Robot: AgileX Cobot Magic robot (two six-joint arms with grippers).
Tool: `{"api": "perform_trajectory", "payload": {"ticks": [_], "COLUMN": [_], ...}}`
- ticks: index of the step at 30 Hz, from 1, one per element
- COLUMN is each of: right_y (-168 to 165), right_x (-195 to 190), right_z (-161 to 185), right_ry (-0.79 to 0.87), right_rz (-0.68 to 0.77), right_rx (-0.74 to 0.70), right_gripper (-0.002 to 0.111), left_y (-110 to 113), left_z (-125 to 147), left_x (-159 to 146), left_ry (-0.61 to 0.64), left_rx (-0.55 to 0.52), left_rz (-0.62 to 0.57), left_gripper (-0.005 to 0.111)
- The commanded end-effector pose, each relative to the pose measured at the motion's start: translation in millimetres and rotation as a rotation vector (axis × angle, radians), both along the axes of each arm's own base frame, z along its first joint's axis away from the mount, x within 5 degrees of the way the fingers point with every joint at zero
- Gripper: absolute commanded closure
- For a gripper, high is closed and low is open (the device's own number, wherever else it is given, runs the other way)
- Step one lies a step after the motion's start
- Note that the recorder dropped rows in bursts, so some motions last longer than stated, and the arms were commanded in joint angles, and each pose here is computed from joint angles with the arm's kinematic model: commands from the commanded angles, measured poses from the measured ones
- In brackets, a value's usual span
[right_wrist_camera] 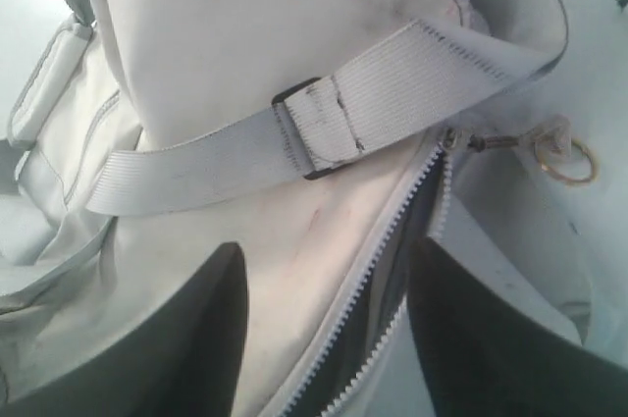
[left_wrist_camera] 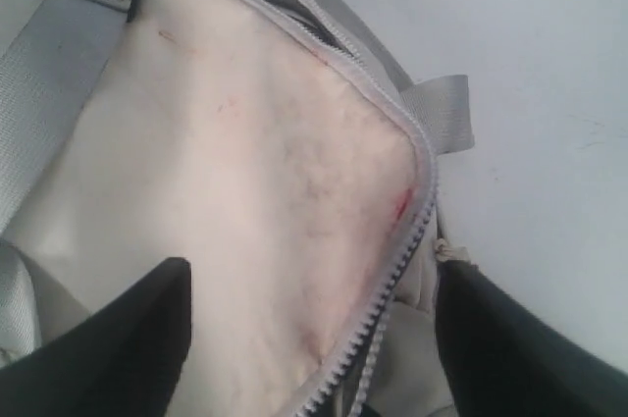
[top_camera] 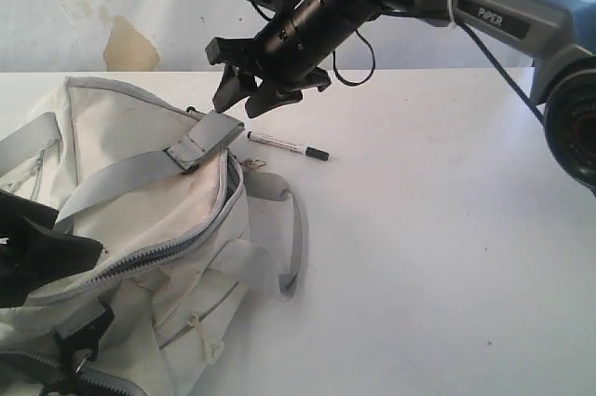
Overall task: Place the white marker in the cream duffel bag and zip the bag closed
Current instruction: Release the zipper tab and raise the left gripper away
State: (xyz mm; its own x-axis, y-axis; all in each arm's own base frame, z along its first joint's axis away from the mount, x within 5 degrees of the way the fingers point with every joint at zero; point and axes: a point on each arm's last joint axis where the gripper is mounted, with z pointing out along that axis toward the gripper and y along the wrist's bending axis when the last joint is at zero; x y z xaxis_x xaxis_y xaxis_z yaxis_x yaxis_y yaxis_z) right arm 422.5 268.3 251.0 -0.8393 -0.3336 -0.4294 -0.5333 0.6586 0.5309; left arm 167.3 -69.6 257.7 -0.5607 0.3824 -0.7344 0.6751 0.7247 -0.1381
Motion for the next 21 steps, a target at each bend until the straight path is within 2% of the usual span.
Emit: {"api": "perform_trajectory", "payload": {"ticks": [1,9,12,15,17,21], "right_y": [-21.8,-47.5,-55.1,-60.9,-62.6,-65.4], "right_x": [4.1,13.3,17.8,20.1,20.1,20.7], "right_z": [11.0,8.8,7.9,6.5,5.7,4.0], "right_ry": [0.018,0.044,0.029,0.021,0.021,0.011], "right_rz": [-0.005,-0.030,-0.050,-0.057,-0.055,-0.052], "right_rx": [-0.011,-0.044,-0.061,-0.088,-0.102,-0.136], "right_gripper": [0.061,0.061,0.061,0.061,0.061,0.061], "left_y": [-4.6,-16.5,-24.8,-28.8,-28.7,-30.3], "left_z": [-3.0,-23.2,-32.1,-41.9,-46.0,-43.2], "left_x": [2.5,14.4,17.4,26.0,33.6,40.9], "left_ry": [0.020,0.062,0.074,0.074,0.071,0.079], "left_rx": [-0.040,-0.109,-0.091,-0.055,-0.058,-0.124], "left_rz": [-0.030,-0.116,-0.170,-0.123,-0.051,0.024], "left_gripper": [0.030,0.030,0.030,0.032,0.036,0.056]}}
